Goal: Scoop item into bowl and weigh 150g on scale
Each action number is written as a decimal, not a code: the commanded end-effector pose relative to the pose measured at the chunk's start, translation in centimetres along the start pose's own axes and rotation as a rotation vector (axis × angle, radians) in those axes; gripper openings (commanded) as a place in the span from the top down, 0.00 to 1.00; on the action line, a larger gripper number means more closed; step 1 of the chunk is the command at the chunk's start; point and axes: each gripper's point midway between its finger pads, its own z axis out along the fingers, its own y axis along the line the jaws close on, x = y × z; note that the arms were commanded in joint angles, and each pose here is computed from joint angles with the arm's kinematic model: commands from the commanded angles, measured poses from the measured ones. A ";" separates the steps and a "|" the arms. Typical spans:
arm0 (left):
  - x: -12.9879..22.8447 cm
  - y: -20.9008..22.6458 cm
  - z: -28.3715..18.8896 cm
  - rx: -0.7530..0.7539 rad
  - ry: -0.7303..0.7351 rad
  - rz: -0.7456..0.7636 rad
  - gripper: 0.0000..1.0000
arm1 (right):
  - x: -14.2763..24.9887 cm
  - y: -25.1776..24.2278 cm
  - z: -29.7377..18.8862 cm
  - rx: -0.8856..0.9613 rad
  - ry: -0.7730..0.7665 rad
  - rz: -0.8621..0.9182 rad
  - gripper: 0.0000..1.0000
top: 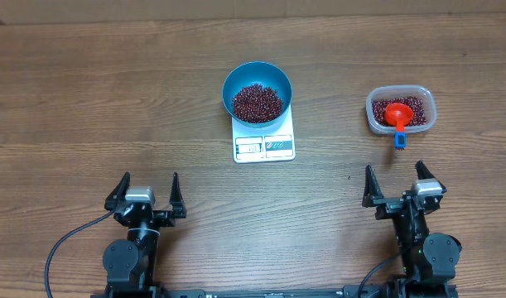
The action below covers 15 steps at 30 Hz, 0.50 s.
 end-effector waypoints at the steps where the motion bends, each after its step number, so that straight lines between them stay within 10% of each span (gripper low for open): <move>1: 0.0 0.3 0.0 -0.013 -0.004 0.019 0.01 | 0.2 0.0 0.0 0.004 -0.004 0.005 0.00; 15: 0.0 0.3 0.0 -0.013 -0.004 0.019 0.00 | 0.1 0.1 0.0 0.001 -0.007 0.005 0.00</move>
